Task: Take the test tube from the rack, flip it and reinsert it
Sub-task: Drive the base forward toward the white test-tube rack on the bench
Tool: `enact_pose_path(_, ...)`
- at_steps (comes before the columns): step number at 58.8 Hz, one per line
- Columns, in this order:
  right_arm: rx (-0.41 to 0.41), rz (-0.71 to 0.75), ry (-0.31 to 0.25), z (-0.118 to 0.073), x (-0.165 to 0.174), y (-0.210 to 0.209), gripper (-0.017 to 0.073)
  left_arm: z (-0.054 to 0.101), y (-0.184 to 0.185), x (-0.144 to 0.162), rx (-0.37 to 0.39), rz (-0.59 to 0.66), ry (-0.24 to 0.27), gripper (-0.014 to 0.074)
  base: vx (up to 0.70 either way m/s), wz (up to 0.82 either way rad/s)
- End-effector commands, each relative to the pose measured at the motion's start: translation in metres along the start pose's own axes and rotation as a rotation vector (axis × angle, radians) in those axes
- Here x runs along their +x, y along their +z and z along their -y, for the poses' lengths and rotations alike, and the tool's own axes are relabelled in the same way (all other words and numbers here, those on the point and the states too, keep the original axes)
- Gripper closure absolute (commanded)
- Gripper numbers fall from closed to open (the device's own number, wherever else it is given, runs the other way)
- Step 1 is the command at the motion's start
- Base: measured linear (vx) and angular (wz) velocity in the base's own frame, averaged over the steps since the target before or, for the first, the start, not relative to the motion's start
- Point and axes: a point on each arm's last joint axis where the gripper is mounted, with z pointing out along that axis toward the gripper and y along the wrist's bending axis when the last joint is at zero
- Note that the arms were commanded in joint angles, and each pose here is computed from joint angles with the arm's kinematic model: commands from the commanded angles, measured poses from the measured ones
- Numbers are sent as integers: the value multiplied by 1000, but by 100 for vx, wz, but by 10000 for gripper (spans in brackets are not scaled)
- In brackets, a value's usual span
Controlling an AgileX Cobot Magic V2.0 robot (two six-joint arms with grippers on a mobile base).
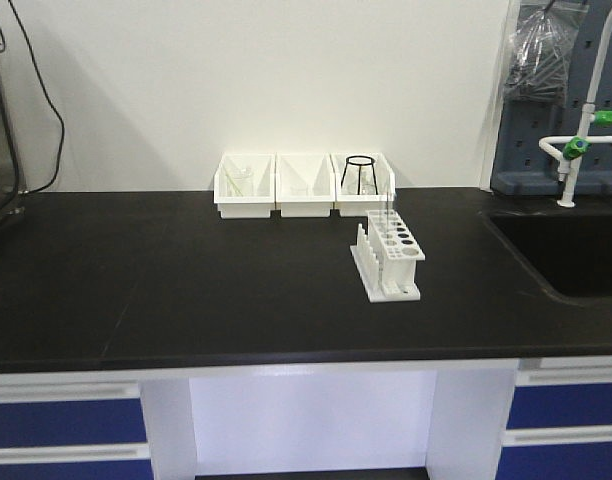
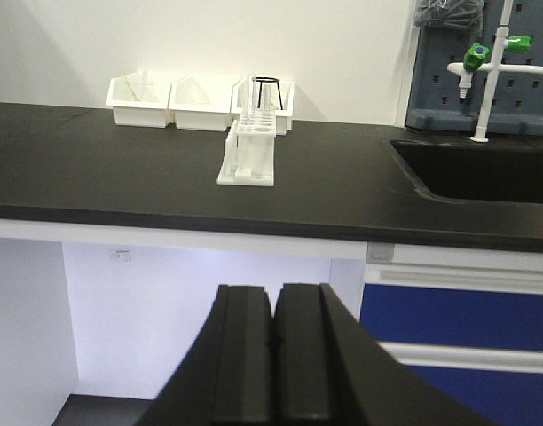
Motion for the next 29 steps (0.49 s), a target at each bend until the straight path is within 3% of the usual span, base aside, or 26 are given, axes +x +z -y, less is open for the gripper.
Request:
enact_pose_path(1, 6, 92, -7, 0, -8, -1, 569, 2, -1, -8, 23, 96, -2, 600, 38, 0)
enact_pose_path(29, 6, 92, -7, 0, -8, -1, 569, 2, -1, -8, 23, 96, -2, 600, 42, 2)
